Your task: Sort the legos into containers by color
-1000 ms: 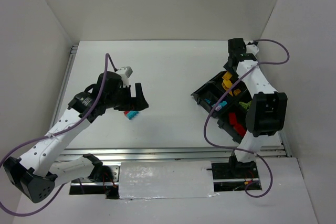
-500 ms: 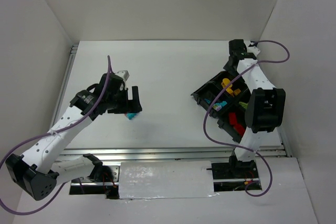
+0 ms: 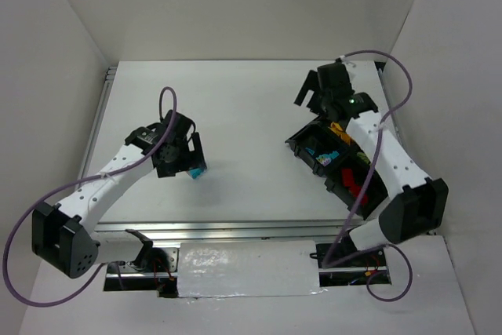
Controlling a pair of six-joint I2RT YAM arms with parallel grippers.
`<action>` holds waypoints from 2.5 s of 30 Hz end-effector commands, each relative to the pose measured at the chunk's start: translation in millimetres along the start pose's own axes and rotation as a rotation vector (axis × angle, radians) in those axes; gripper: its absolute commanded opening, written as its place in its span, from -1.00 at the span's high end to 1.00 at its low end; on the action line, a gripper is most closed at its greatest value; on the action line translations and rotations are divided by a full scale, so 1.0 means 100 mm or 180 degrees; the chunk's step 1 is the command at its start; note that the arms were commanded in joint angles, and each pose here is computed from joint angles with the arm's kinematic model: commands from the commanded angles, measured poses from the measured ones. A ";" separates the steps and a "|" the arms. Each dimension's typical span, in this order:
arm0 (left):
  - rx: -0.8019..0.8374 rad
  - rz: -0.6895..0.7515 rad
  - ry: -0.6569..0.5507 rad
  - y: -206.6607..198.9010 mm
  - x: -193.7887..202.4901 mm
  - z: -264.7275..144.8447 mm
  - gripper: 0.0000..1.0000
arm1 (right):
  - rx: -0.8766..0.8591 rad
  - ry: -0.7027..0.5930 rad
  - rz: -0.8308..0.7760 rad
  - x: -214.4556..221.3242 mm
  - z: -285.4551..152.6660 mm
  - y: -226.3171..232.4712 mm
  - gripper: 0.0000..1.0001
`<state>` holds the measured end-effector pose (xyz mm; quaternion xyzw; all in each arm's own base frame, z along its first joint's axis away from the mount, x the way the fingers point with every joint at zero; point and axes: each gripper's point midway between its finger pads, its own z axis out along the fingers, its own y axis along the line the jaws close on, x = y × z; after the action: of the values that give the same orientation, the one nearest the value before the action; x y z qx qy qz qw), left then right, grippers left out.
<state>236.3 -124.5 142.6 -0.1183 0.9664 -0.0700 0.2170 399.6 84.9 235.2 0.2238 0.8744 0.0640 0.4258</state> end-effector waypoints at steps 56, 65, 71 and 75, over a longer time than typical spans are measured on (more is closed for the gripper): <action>-0.1042 -0.1551 0.0169 0.19 -0.23 1.49 -0.91 | -0.1555 0.1084 -0.0898 1.70 -0.92 0.53 -0.99; -0.0618 -0.1590 0.0158 -0.07 -0.37 1.30 1.00 | -0.2517 0.1562 -0.0751 2.13 -1.12 0.83 -0.94; 0.0206 -0.1622 0.0032 -0.76 -0.61 0.66 1.00 | -0.2862 0.1482 -0.0172 2.21 -1.14 1.03 -0.89; 0.0704 -0.1712 -0.0051 -1.10 -0.71 0.22 1.00 | -0.2742 0.1173 -0.0332 2.18 -1.15 1.23 -0.85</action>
<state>329.3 -189.4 119.0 -0.3433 0.9072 -0.1483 0.1929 213.7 272.5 139.4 -0.0241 0.8831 0.4023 0.2401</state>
